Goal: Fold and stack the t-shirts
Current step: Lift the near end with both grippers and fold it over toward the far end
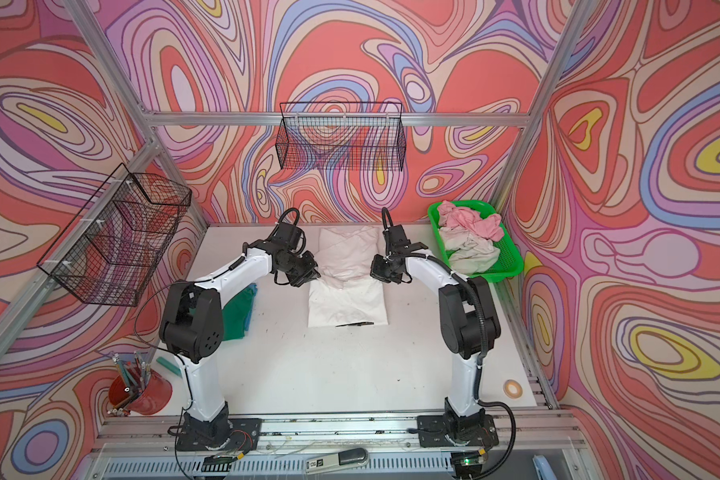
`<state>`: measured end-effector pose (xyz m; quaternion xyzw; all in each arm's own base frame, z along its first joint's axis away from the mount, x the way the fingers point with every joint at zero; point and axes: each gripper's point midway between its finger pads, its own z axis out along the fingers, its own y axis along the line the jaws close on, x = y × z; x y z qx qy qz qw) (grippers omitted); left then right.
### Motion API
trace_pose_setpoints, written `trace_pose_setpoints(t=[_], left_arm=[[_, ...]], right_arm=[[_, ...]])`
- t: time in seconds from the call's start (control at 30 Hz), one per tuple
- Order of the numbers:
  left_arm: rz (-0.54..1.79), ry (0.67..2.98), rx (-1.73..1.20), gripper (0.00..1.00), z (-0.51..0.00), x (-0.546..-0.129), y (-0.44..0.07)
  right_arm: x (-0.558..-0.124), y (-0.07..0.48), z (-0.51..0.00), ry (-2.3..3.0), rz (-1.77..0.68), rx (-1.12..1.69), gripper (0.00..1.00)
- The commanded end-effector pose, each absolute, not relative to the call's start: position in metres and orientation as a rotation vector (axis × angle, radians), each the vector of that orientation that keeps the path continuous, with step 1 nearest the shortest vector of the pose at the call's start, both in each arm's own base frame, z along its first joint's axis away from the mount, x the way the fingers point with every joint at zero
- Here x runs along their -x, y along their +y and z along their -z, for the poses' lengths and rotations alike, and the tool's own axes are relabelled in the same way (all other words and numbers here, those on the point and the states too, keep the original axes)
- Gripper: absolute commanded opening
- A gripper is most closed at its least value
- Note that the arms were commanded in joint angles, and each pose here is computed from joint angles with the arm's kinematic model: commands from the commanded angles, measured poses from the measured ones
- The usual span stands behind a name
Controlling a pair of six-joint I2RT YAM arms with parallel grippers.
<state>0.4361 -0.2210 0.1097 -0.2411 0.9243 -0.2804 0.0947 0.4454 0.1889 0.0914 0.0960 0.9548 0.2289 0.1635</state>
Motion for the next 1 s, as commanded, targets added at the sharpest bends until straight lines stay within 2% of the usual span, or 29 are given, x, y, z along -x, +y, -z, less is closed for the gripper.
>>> trace_pose_setpoints(t=[0.0,0.27,0.67,0.97], left_arm=[[0.847,2.764,0.708,0.00,-0.099,-0.445,-0.224],[0.913,2.777,0.727,0.00,-0.087,-0.458,-0.234],[0.889,2.794,0.752,0.00,-0.077,-0.467,-0.231],[0.886,2.784,0.796,0.37,-0.073,-0.469,-0.224]], right_arm=[[-0.457,0.192,-0.092,2.704,-0.665,-0.250,0.00],[-0.466,0.190,-0.091,2.691,-0.655,-0.251,0.00],[-0.475,0.185,-0.082,2.699,-0.661,-0.260,0.00],[-0.477,0.183,-0.069,2.729,-0.656,-0.266,0.00]])
